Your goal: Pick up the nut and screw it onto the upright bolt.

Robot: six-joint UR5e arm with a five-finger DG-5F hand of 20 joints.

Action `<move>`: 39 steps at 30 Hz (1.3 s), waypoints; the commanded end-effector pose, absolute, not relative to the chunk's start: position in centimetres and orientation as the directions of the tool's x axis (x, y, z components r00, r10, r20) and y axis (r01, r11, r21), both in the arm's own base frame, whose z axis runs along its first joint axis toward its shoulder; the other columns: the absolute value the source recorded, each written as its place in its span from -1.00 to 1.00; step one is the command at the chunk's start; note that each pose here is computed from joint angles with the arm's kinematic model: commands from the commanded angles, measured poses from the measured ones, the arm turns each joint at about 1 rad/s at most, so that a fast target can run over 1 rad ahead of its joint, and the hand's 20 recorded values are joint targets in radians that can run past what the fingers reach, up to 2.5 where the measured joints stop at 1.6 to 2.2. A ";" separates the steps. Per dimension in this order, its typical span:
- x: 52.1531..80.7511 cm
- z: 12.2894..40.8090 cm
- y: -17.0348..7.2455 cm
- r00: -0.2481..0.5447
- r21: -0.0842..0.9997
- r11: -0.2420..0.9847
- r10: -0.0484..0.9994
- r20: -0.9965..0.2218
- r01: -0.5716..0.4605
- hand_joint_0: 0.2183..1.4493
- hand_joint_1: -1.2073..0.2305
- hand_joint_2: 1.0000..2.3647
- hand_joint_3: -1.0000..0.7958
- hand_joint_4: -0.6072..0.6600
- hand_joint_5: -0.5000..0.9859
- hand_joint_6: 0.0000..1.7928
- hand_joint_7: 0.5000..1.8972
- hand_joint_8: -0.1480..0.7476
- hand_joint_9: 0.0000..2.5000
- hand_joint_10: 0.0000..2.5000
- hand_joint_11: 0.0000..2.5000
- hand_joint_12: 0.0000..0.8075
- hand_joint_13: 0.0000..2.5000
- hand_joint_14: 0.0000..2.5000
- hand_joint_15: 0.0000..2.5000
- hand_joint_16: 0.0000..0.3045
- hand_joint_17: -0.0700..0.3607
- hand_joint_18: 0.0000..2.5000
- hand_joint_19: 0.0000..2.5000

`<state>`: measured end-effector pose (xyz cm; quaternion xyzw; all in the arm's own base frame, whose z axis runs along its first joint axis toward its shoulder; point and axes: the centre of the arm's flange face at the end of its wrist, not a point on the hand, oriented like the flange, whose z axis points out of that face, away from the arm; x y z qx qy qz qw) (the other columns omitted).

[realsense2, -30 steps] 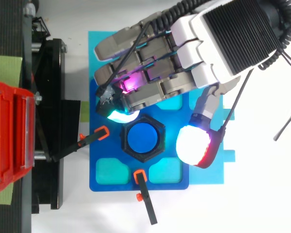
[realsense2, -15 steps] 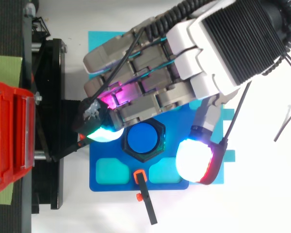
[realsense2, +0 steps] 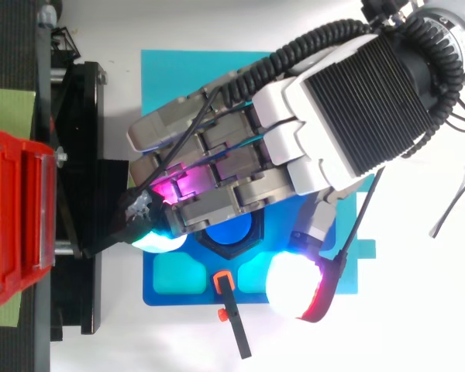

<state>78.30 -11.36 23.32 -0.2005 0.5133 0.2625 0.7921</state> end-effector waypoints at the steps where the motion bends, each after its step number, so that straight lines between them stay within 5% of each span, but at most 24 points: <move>1: 78.2 23.1 -11.4 0.335 -0.048 0.785 0.207 -0.919 -0.618 -0.53 0.41 -1.00 -0.44 0.30 -0.41 -0.44 -0.55 -0.17 -0.26 -1.00 -1.00 -0.56 -0.36 -1.00 -1.00 -0.90 -0.52 -0.61 -1.00; 21: 77.3 21.5 -12.5 0.318 -0.030 0.800 0.204 -0.926 -0.599 -0.53 0.41 -1.00 -0.44 0.30 -0.41 -0.44 -0.52 -0.17 -0.26 -1.00 -1.00 -0.57 -0.34 -1.00 -1.00 -0.90 -0.52 -0.60 -1.00; 29: 77.2 21.4 -12.7 0.314 -0.028 0.801 0.202 -0.928 -0.598 -0.52 0.40 -1.00 -0.44 0.35 -0.38 -0.44 -0.24 -0.14 -0.26 -1.00 -1.00 -0.57 -0.32 -1.00 -1.00 -0.91 -0.54 -0.59 -1.00; 32: 77.2 21.4 -13.0 0.316 -0.030 0.803 0.200 -0.927 -0.595 -0.52 0.40 -1.00 -0.44 0.24 -0.35 -0.44 0.10 -0.12 -0.23 -1.00 -1.00 -0.58 -0.31 -1.00 -1.00 -0.92 -0.55 -0.58 -1.00; 39: 77.0 21.4 -13.6 0.324 -0.051 0.798 0.184 -0.928 -0.600 -0.51 0.39 -1.00 -0.44 0.16 -0.34 -0.44 0.36 -0.12 -0.22 -1.00 -1.00 -0.58 -0.29 -1.00 -1.00 -0.92 -0.55 -0.57 -1.00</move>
